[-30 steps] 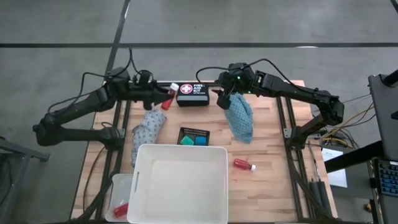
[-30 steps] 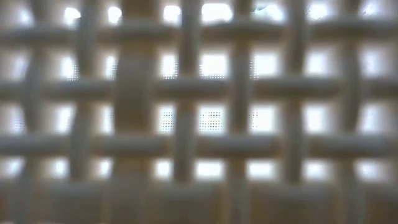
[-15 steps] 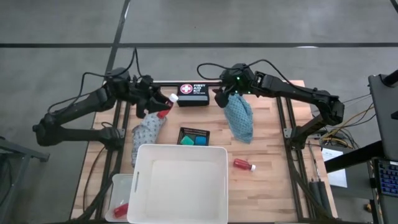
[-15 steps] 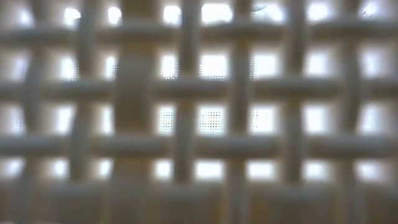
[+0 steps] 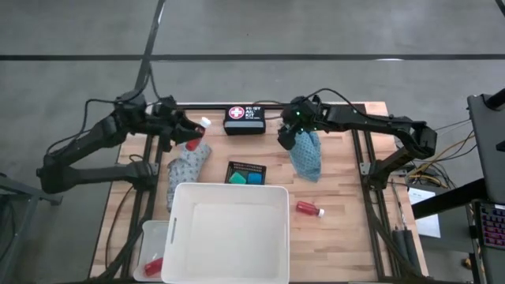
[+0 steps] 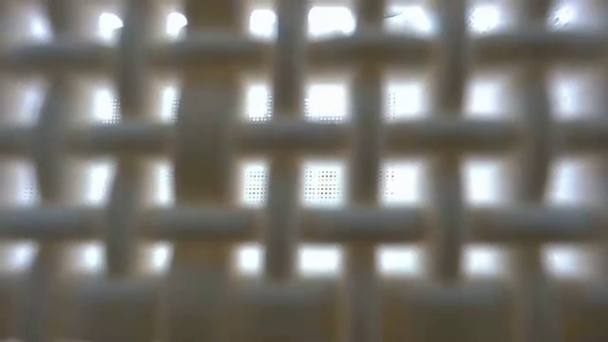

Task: Pick & Place Medicine items
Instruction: Put the right red medicine bottle into the white bin

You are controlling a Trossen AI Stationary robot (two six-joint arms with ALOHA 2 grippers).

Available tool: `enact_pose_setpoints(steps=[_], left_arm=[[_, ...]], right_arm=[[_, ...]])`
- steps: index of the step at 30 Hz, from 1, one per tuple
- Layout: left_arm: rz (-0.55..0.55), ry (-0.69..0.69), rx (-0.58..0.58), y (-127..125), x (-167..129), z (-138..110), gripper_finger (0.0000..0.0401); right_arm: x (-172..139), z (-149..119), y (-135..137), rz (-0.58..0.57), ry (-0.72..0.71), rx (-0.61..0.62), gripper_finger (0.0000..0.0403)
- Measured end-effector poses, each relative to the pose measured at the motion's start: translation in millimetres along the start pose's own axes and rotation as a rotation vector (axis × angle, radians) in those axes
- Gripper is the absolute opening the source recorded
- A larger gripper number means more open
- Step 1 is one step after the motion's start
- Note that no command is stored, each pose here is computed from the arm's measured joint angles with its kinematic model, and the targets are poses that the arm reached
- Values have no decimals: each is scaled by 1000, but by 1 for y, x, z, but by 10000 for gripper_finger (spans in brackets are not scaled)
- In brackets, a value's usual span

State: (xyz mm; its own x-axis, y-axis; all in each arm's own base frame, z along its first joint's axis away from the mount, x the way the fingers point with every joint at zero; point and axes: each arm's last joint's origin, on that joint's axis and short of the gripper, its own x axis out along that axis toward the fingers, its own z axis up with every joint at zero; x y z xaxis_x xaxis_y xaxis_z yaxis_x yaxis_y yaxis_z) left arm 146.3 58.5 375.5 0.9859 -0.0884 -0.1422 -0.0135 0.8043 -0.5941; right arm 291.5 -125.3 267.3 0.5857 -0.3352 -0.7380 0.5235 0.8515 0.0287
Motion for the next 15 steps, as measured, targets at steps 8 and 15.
enact_pose_setpoints(steps=[8,15], left_arm=[[165,-23,-41,-5,-27,-14,196],[143,37,-65,-10,-38,-24,196]], right_arm=[[19,-38,-3,-14,123,-42,203],[29,-64,-6,-21,200,-48,203]])
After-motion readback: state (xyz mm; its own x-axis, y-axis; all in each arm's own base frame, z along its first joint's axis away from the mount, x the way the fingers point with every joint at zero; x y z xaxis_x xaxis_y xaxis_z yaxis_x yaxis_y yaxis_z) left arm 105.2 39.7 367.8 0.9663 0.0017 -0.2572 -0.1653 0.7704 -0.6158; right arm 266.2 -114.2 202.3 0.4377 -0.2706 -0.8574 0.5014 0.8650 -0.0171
